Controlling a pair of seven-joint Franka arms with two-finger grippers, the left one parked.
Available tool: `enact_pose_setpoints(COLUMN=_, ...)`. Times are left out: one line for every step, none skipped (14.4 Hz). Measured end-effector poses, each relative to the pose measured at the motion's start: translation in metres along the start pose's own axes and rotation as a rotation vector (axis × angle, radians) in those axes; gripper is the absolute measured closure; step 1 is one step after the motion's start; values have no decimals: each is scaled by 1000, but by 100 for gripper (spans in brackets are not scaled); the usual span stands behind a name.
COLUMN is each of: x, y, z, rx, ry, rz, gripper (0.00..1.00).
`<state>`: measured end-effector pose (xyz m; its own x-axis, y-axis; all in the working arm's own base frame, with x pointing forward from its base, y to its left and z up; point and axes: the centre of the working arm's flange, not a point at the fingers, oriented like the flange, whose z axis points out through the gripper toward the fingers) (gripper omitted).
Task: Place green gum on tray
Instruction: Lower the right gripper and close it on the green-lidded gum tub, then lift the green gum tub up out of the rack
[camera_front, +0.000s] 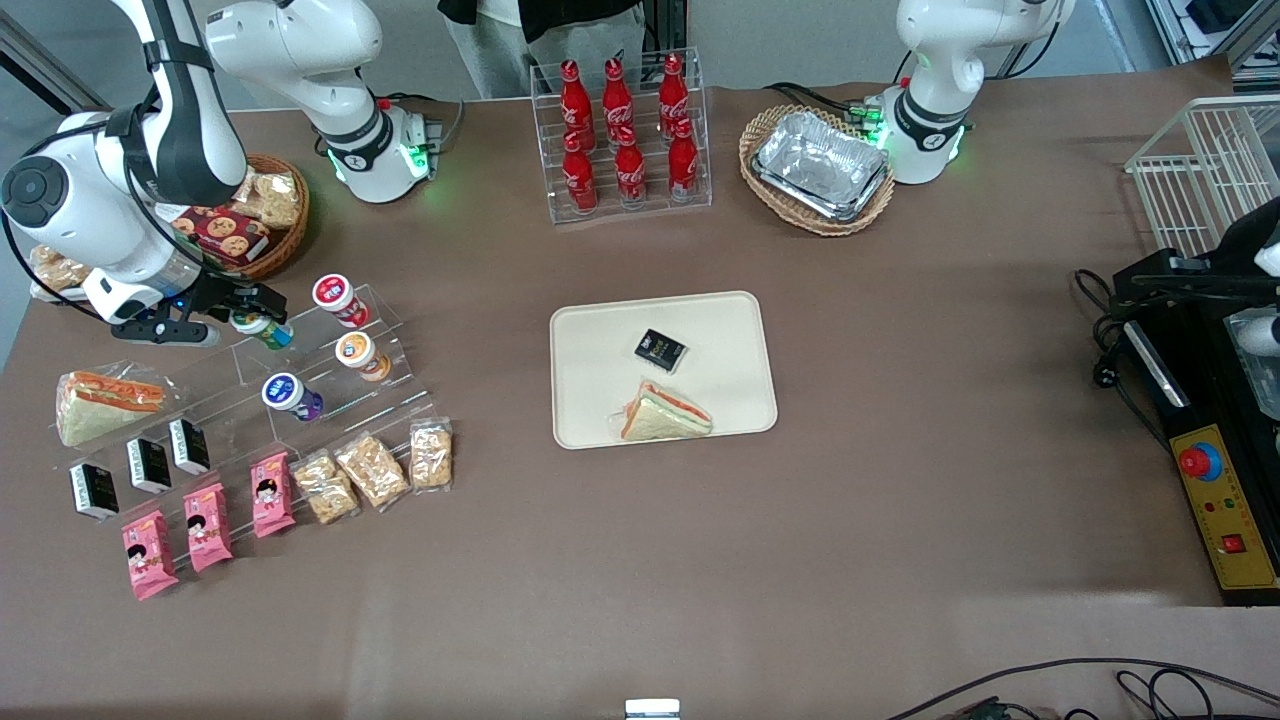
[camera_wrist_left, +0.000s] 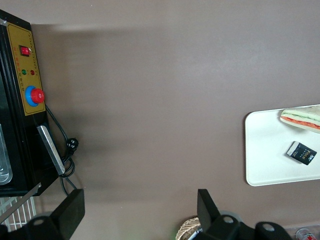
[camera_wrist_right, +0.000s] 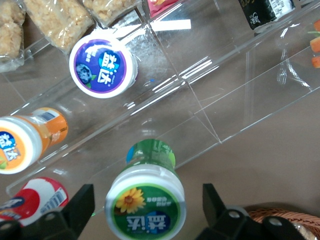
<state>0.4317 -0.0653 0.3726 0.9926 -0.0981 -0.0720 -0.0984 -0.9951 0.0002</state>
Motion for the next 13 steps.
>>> enact_pose_setpoints(x=0, y=0, z=1, rx=4, ry=1, rz=4, gripper=12)
enact_pose_setpoints(x=0, y=0, z=1, rx=16, ry=2, rz=12, gripper=22)
enact_pose_setpoints(x=1, y=-1, z=1, rx=27, ry=3, rz=20, gripper=34)
enact_pose_setpoints(x=1, y=-1, z=2, rx=33, ry=4, rz=25, gripper=41)
enact_pose_setpoints(x=1, y=-1, z=2, rx=35, ry=6, rz=27, gripper=41)
enact_pose_setpoints(x=1, y=0, z=2, rx=37, ry=8, rz=28, gripper=41)
enact_pose_setpoints(x=1, y=0, z=2, rx=37, ry=9, rz=29, gripper=41)
enact_pose_setpoints(x=1, y=0, z=2, rx=38, ry=11, rz=29, gripper=41)
enact_pose_setpoints(x=2, y=0, z=0, rx=38, ry=17, rz=29, gripper=41)
enact_pose_setpoints(x=4, y=0, z=-4, rx=38, ry=26, rz=28, gripper=41)
enact_pose_setpoints(x=5, y=1, z=-12, rx=39, ry=31, rz=28, gripper=41)
enact_pose_setpoints(x=6, y=2, z=-25, rx=41, ry=19, rz=28, gripper=41)
enact_pose_setpoints(x=6, y=3, z=-45, rx=44, ry=-1, rz=28, gripper=41)
